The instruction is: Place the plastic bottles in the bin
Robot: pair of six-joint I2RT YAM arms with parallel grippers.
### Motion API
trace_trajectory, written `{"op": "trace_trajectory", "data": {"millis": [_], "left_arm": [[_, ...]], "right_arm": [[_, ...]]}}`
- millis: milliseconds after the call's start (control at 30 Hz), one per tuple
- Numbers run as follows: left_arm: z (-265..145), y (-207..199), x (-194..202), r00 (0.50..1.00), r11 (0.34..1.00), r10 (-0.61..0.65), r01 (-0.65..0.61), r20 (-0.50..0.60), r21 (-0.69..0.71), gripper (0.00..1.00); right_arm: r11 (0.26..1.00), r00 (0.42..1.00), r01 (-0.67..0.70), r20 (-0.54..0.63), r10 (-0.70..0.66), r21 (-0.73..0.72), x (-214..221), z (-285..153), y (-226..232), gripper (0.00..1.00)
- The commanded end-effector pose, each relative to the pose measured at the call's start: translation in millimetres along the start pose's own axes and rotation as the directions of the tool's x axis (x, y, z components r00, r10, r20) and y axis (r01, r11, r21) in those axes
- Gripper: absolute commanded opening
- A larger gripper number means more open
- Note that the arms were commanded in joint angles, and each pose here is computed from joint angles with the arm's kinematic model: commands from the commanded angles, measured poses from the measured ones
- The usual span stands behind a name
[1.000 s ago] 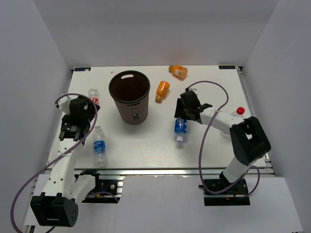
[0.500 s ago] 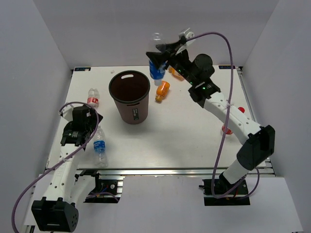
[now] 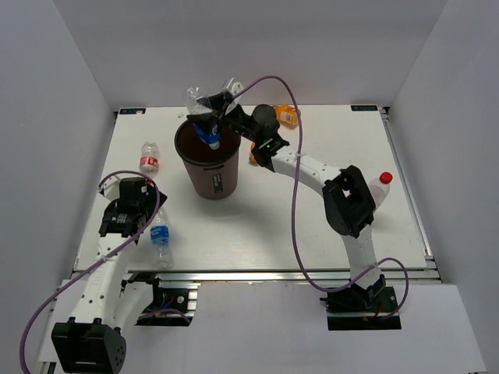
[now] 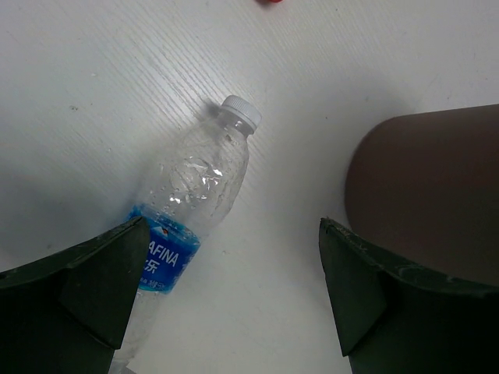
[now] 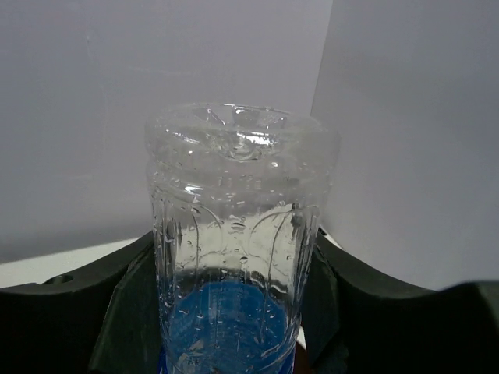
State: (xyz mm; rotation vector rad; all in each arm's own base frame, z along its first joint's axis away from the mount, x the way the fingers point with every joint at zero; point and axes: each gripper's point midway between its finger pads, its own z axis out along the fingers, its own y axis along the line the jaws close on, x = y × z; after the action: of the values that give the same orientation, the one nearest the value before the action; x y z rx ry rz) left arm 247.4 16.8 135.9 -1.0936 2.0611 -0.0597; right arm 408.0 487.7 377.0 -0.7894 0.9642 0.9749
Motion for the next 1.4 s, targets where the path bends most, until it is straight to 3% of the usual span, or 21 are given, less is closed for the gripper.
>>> {"op": "trace_trajectory", "data": {"millis": [0, 33, 67, 100, 333, 433, 500, 533, 567, 667, 700, 733, 900, 1000, 1133, 1200, 1233, 1333, 1367], "left_arm": [[3, 8, 13, 0.999, 1.000, -0.011, 0.010, -0.041, -0.020, 0.98], [4, 9, 15, 0.999, 1.000, -0.017, 0.016, -0.049, -0.027, 0.98], [6, 11, 20, 0.998, 0.999, -0.018, 0.016, -0.065, -0.033, 0.98], [8, 11, 22, 0.997, 0.999, -0.018, 0.015, -0.073, -0.034, 0.98], [25, 23, 42, 0.992, 0.996, -0.026, 0.015, -0.121, -0.090, 0.98], [32, 25, 46, 0.992, 0.995, -0.029, 0.017, -0.122, -0.102, 0.98], [38, 31, 44, 0.995, 0.991, -0.020, 0.006, -0.101, -0.133, 0.98], [40, 32, 42, 0.996, 0.990, -0.014, 0.001, -0.090, -0.143, 0.98], [43, 34, 42, 0.996, 0.988, -0.002, -0.012, -0.089, -0.157, 0.98], [51, 34, 47, 0.995, 0.988, 0.015, -0.031, -0.101, -0.152, 0.98], [56, 33, 52, 0.994, 0.989, 0.012, -0.029, -0.113, -0.148, 0.98], [58, 35, 56, 0.992, 0.988, 0.014, -0.033, -0.124, -0.152, 0.98], [72, 25, 68, 0.987, 0.994, 0.027, -0.043, -0.161, -0.098, 0.96], [76, 21, 69, 0.983, 0.994, 0.047, -0.064, -0.176, -0.091, 0.84], [75, 16, 56, 0.988, 0.993, 0.052, -0.066, -0.142, -0.097, 0.55], [68, 4, 37, 0.996, 0.997, 0.038, -0.044, -0.083, -0.070, 0.44], [66, 0, 32, 0.997, 0.997, 0.036, -0.041, -0.071, -0.066, 0.44], [48, -22, -9, 0.999, 1.000, 0.003, -0.002, 0.040, -0.026, 0.35], [39, -22, -19, 0.998, 0.999, -0.001, 0.003, 0.064, -0.037, 0.33]], "right_arm": [[0.992, 0.975, 0.125, 0.185, -0.123, 0.002, -77, 2, 6, 0.62], [0.994, 0.981, 0.112, 0.161, -0.110, -0.004, -74, 2, 7, 0.69], [0.993, 0.980, 0.116, 0.166, -0.112, -0.013, -82, 0, 10, 0.87], [0.993, 0.980, 0.117, 0.166, -0.112, -0.018, -85, -1, 12, 0.89], [0.990, 0.979, 0.130, 0.167, -0.120, -0.048, -123, -19, 28, 0.89], [0.994, 0.993, 0.081, 0.095, -0.074, -0.074, -136, -27, 37, 0.89], [0.998, 1.000, 0.022, 0.010, -0.021, -0.051, -122, -42, 40, 0.89], [0.999, 0.999, 0.030, 0.032, -0.028, -0.042, -146, -55, 47, 0.89], [1.000, 0.999, -0.017, -0.035, 0.017, -0.005, -115, -73, 48, 0.89], [0.994, 0.999, -0.028, -0.028, 0.031, 0.102, -130, -115, 51, 0.89], [0.986, 0.989, -0.082, -0.109, 0.098, 0.148, -94, -135, 53, 0.89], [0.981, 0.990, -0.084, -0.095, 0.102, 0.175, -109, -150, 57, 0.89], [0.949, 0.965, -0.128, -0.183, 0.186, 0.288, -70, -210, 67, 0.90], [0.934, 0.953, -0.124, -0.220, 0.206, 0.336, -62, -230, 68, 0.89], [0.904, 0.927, -0.095, -0.294, 0.233, 0.417, -35, -257, 64, 0.89], [0.851, 0.914, -0.045, -0.323, 0.247, 0.523, -20, -275, 47, 0.89], [0.850, 0.908, -0.044, -0.334, 0.253, 0.524, -15, -278, 48, 0.89], [0.740, 0.906, 0.022, -0.327, 0.269, 0.672, -9, -305, 25, 0.89], [0.666, 0.906, 0.068, -0.326, 0.271, 0.743, -4, -323, 12, 0.89]]}}
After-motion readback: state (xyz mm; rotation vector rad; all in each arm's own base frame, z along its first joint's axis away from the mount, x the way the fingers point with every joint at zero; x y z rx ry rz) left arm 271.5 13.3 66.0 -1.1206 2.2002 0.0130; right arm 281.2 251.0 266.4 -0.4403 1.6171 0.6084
